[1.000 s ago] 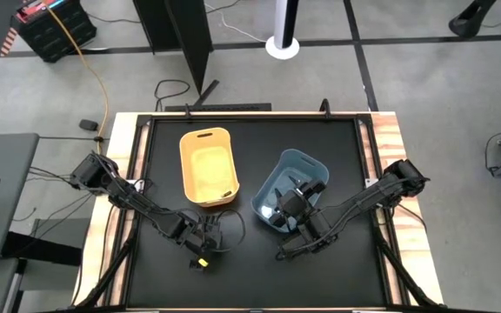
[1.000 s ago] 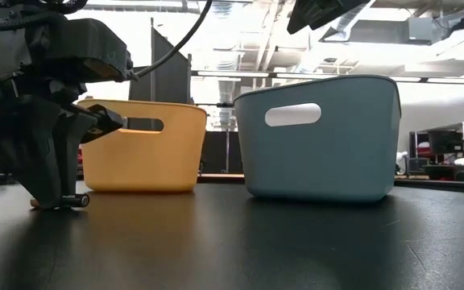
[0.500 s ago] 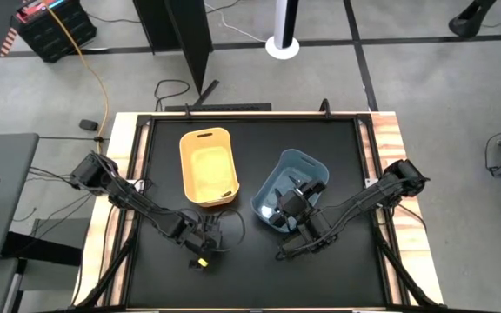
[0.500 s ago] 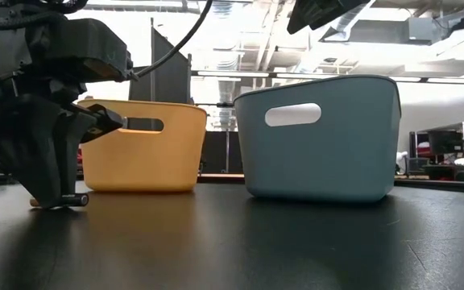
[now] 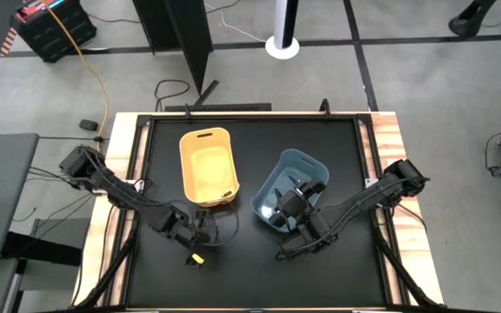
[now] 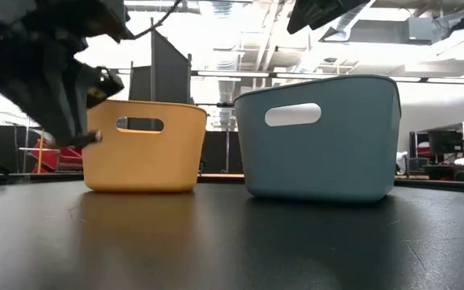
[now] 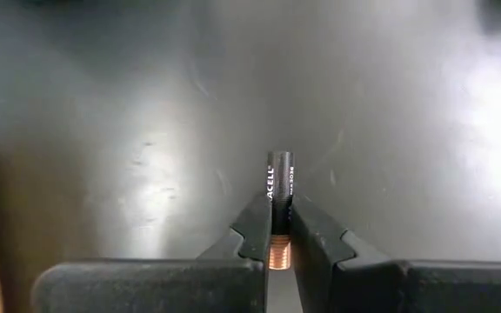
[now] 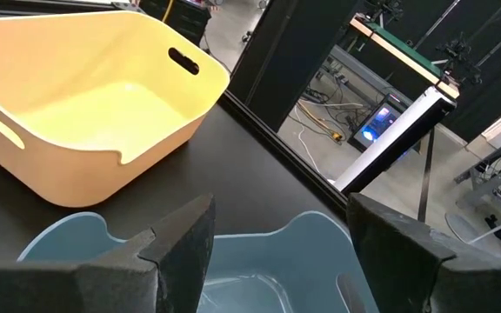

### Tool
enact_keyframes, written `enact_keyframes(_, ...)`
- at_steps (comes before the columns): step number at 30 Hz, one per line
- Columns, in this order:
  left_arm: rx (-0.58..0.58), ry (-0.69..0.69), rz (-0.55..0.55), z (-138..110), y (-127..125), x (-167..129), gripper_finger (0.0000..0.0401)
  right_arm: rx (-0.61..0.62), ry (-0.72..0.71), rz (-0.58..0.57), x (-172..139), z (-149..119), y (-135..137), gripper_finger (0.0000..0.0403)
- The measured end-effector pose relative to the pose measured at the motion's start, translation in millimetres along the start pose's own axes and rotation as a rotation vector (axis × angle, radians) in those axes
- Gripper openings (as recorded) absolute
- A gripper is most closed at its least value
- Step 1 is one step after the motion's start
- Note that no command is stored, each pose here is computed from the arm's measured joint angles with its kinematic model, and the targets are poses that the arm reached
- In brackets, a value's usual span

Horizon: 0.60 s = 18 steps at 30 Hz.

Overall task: Sort batteries
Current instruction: Put the black battery into the yellow bin

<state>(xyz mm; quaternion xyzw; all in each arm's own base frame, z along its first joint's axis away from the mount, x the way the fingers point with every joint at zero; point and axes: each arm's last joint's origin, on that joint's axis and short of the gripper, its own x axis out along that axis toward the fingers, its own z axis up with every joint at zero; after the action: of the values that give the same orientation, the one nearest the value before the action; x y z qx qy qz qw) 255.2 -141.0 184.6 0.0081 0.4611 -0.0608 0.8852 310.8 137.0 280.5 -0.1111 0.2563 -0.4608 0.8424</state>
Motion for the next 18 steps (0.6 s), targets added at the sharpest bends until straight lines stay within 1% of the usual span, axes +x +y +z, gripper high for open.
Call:
enact_keyframes(3, 0.004, -0.043, 0.032, 3, 4, -17, 0.0020, 0.000, 0.000, 0.000, 0, 0, 0, 0.0279)
enact_keyframes(7, -0.005, -0.134, 0.081, 9, 14, -45, 0.0020, 0.000, 0.000, 0.000, 0, 0, 0, 0.0279)
enact_keyframes(12, -0.031, -0.251, 0.213, 15, 36, -79, 0.0020, 0.000, 0.000, 0.000, 0, 0, 0, 0.0279)
enact_keyframes(16, -0.049, -0.298, 0.324, 16, 57, -98, 0.0020, -0.001, 0.000, 0.000, 0, 0, 0, 0.0279)
enact_keyframes(18, -0.065, -0.300, 0.374, 16, 71, -104, 0.0020, -0.001, 0.000, 0.000, 0, 0, 0, 0.0279)
